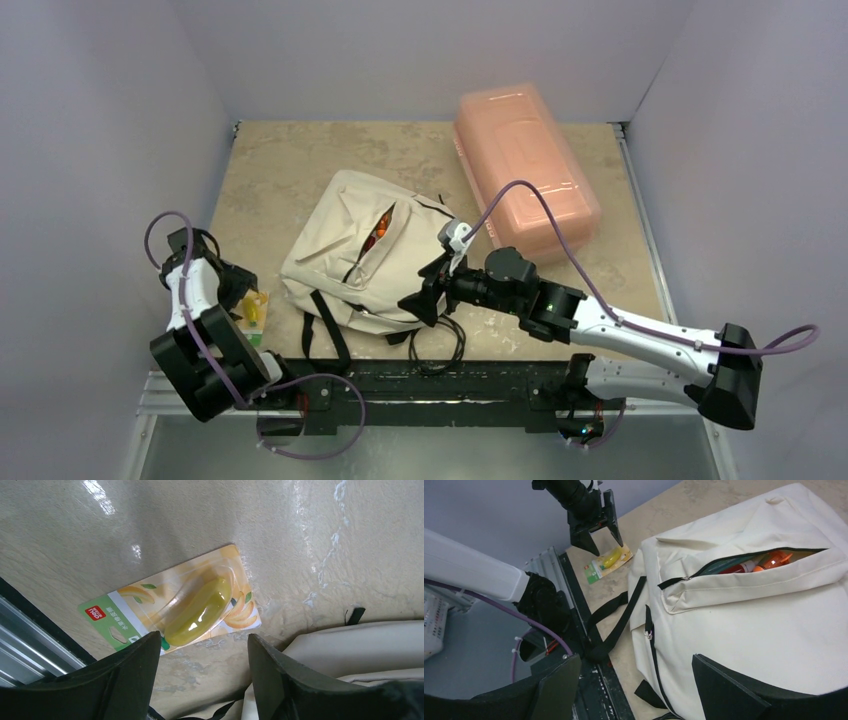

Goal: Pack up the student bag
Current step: Pick up the stationery from the center of the board.

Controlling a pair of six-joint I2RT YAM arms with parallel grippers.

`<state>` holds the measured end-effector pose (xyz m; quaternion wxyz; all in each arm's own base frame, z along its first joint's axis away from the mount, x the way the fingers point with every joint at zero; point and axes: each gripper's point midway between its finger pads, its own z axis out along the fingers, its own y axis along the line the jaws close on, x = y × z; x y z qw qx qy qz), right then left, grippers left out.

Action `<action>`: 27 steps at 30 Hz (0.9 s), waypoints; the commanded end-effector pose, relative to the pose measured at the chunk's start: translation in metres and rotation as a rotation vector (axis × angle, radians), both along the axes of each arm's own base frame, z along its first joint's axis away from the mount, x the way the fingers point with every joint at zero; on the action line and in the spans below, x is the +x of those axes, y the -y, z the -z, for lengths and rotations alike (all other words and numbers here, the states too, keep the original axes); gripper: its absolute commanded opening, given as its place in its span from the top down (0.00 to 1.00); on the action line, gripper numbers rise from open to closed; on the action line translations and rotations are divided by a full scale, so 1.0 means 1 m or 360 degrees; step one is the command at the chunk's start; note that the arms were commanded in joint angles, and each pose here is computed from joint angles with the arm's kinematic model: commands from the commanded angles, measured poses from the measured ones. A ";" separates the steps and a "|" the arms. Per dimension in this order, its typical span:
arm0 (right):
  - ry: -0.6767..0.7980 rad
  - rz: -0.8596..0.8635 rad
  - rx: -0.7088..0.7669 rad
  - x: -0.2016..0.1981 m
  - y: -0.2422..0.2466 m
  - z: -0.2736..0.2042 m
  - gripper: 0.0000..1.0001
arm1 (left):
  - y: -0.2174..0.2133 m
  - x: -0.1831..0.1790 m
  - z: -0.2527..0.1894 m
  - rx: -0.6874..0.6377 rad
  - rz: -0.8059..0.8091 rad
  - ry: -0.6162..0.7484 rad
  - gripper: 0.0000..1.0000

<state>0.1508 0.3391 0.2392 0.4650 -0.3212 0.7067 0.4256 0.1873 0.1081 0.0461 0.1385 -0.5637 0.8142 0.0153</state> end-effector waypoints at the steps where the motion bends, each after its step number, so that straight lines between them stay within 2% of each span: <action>1: 0.0105 0.0066 0.0059 0.008 0.005 -0.015 0.14 | -0.009 0.004 0.005 0.0089 0.0018 0.0002 0.40; 4: 0.0107 0.0064 0.0055 0.006 0.005 -0.015 0.14 | -0.002 -0.003 0.016 0.0068 0.0026 -0.0086 0.44; 8: 0.0114 0.0057 0.0057 0.004 0.004 -0.016 0.14 | 0.011 -0.002 0.027 0.0038 0.0031 -0.0087 0.51; 12: 0.0113 0.0063 0.0046 0.006 0.004 -0.017 0.14 | 0.008 -0.007 0.028 0.0098 0.0011 -0.0180 0.60; 18: 0.0111 0.0084 0.0017 0.009 0.003 -0.015 0.15 | 0.006 0.004 0.026 0.0092 0.0067 -0.0167 0.83; 22: 0.0096 0.0128 -0.0006 0.018 0.006 -0.011 0.15 | -0.007 -0.009 0.006 0.0229 0.0031 -0.0239 1.00; 24: 0.0076 0.0148 -0.0007 0.022 0.007 -0.009 0.15 | -0.011 -0.009 -0.015 0.0300 -0.0001 -0.0173 1.00; 27: 0.0022 0.0141 0.0006 0.027 0.005 -0.007 0.14 | -0.002 0.010 -0.059 0.0361 0.0024 0.0157 1.00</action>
